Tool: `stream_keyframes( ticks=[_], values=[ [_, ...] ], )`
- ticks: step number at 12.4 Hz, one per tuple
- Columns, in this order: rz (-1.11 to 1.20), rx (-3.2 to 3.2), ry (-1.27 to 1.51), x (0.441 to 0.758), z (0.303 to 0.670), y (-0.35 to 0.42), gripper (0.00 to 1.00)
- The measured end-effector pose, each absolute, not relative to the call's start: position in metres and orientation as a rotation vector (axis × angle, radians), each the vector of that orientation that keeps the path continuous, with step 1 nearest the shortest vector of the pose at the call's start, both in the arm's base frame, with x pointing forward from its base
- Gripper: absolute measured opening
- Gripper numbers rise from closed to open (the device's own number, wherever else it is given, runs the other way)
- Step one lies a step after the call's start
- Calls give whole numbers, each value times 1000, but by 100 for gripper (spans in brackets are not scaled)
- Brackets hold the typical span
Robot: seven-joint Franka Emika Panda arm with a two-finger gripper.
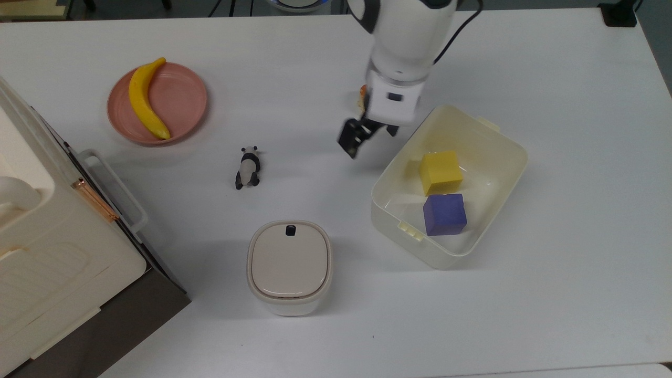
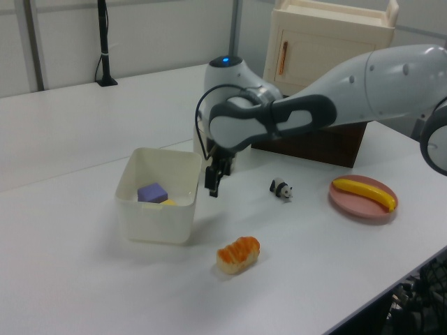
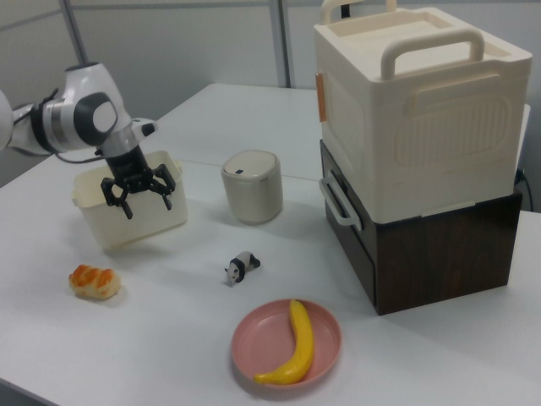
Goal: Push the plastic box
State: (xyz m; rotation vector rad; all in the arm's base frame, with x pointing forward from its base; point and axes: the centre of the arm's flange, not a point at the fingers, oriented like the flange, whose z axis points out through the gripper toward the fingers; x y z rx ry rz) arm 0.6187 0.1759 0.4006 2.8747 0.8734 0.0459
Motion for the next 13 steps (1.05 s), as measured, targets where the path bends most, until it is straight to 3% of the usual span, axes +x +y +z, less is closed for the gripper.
stream_keyframes(
  ticks=[4, 6, 13],
  values=[
    [10, 3006, 315, 604, 481, 98, 100],
    [21, 3036, 181, 604, 502, 67, 100],
    [-1, 3069, 57, 603, 518, 31, 100]
  ],
)
